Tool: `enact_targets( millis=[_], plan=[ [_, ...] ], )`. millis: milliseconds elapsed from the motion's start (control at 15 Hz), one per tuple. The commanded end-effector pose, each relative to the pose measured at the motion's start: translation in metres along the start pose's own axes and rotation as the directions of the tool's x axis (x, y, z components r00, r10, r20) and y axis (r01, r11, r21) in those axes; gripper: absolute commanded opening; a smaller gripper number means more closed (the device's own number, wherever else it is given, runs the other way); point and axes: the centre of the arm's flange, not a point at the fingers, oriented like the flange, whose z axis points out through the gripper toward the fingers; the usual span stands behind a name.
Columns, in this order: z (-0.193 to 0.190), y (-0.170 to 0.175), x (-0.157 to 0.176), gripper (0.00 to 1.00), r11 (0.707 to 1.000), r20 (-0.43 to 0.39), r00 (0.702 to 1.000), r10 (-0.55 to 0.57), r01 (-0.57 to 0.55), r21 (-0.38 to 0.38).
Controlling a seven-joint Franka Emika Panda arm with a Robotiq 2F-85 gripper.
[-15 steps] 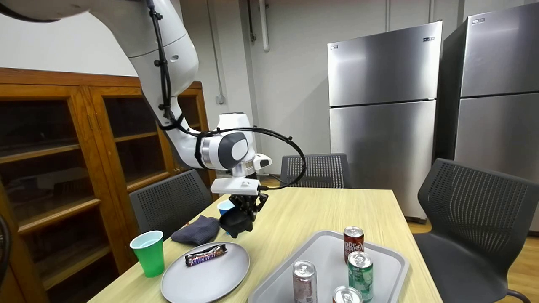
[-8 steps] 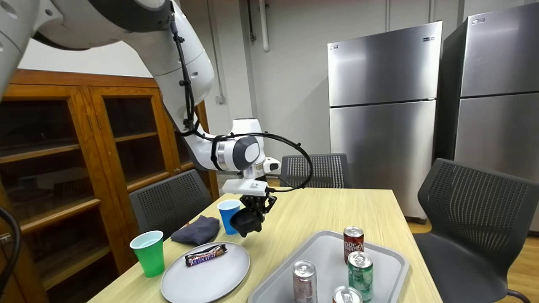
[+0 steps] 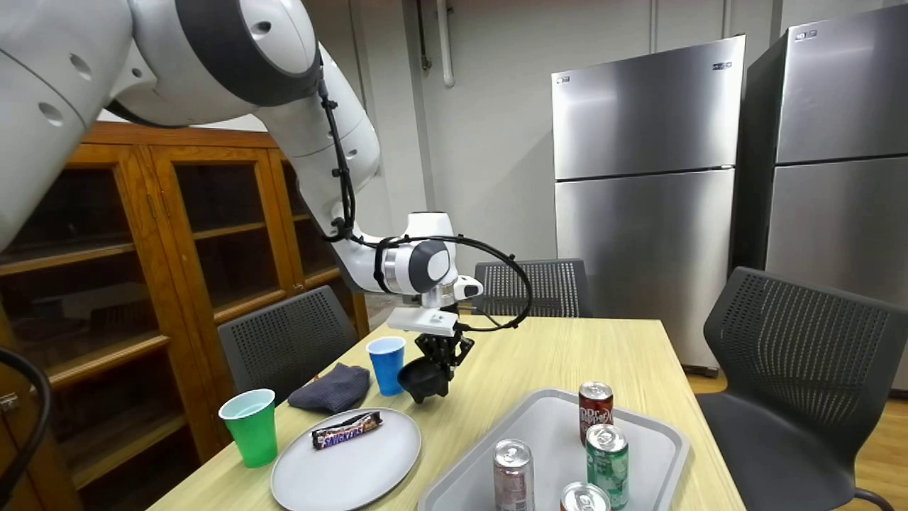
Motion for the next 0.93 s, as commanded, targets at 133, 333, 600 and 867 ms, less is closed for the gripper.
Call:
enact_targets(
  millis=[133, 333, 600, 867],
  plan=[
    [0.0062, -0.0005, 0.0228, 0.02, 0.999, 0.033, 0.998, 0.046, -0.046, 0.011],
    [0.0096, -0.0001, 0.0248, 0.02, 0.999, 0.046, 0.998, 0.050, -0.050, 0.012],
    [0.0109, 0.0004, 0.0246, 0.42, 0.999, 0.052, 0.997, 0.051, -0.052, 0.009],
    [0.0019, 0.0036, 0.0210, 0.71, 0.999, 0.039, 0.998, 0.047, -0.048, 0.010]
  ],
)
